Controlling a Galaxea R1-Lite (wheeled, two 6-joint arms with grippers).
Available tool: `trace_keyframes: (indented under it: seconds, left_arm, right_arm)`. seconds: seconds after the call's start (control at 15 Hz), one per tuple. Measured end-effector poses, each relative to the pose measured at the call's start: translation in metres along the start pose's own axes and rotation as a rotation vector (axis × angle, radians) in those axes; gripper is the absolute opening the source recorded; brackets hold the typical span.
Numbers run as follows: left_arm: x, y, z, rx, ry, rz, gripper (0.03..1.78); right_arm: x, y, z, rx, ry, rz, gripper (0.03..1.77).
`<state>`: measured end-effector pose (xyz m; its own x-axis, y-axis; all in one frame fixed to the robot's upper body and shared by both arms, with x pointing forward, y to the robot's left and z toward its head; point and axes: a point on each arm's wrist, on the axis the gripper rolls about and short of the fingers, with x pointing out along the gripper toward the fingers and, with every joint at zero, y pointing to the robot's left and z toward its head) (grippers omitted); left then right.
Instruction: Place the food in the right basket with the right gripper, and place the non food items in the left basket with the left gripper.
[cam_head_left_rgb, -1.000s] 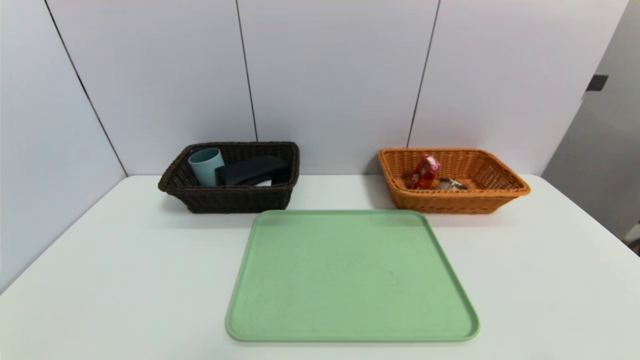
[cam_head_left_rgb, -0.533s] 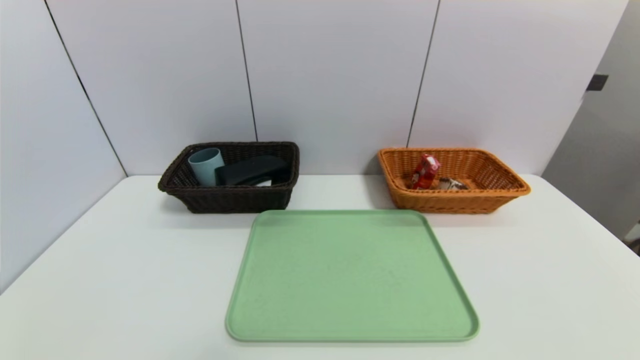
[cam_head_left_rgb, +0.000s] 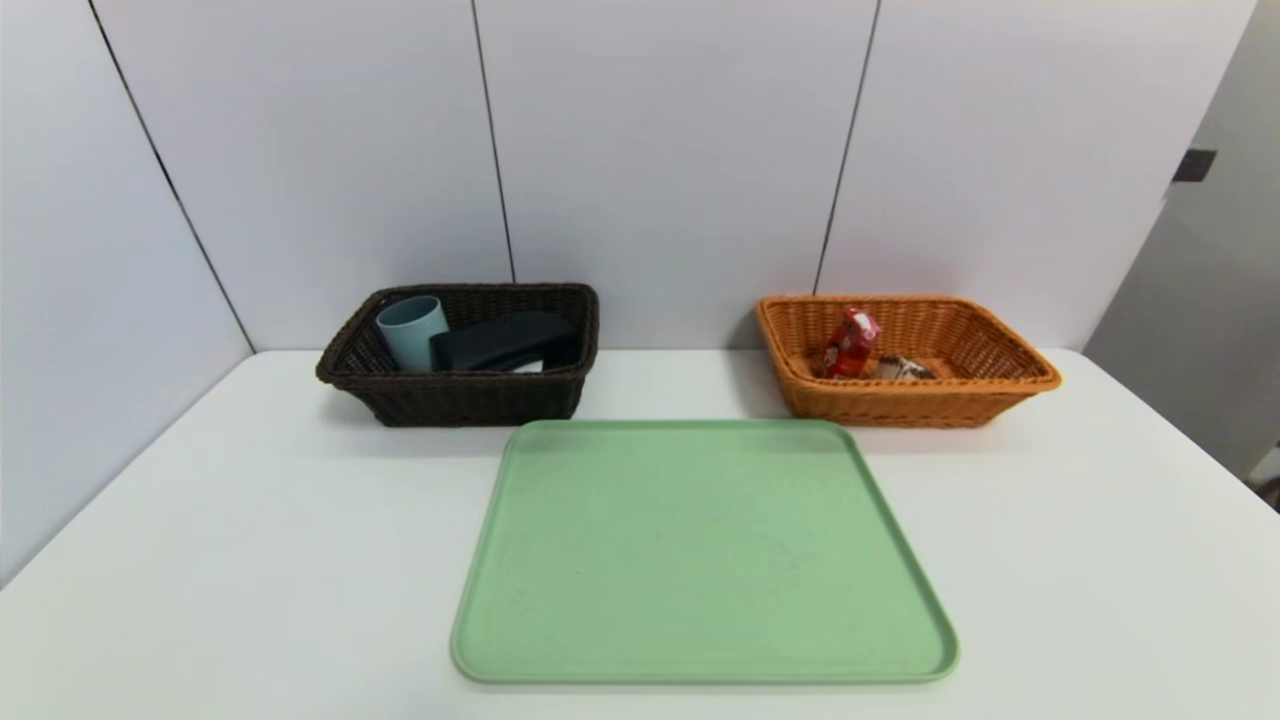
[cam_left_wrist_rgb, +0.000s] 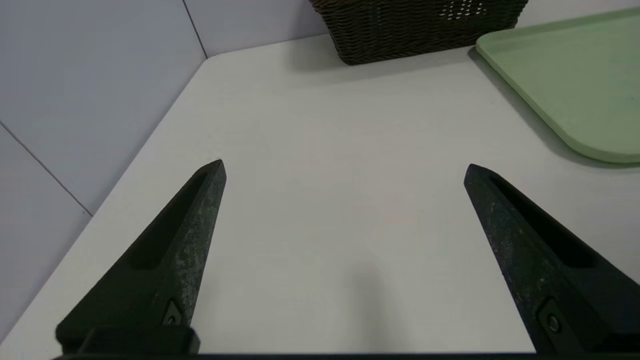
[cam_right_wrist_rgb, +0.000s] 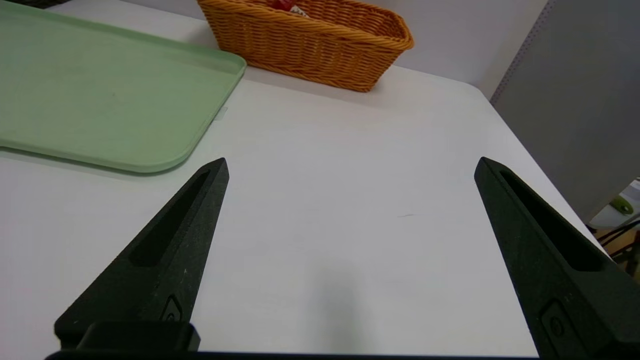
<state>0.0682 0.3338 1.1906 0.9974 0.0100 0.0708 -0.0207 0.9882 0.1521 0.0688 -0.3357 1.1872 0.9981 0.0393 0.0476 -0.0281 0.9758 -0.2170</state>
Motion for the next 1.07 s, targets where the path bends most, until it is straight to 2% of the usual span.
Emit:
trace_keyframes:
  seconds: [0.2,0.33,0.73,1.07]
  left_arm:
    - [0.0004,-0.0005,-0.0021,-0.044,0.009,-0.01,1.69]
    - [0.0002,-0.0014,-0.0078,-0.093,0.065,-0.018,1.69]
    - [0.0003,-0.0011,-0.0074,-0.193,0.062,-0.005,1.69]
    - [0.0003,-0.0012,-0.0074,-0.196,0.062,-0.004,1.69]
  right_arm:
    - [-0.0001,0.0013,-0.0051,0.025,0.048,0.018,1.7]
    - [-0.0001,0.0013,-0.0051,0.027,0.048,0.018,1.7]
    - [-0.0001,0.0013,-0.0052,0.028,0.049,0.019,1.7]
    - [-0.0001,0.0013,-0.0053,0.051,0.051,0.015,1.7]
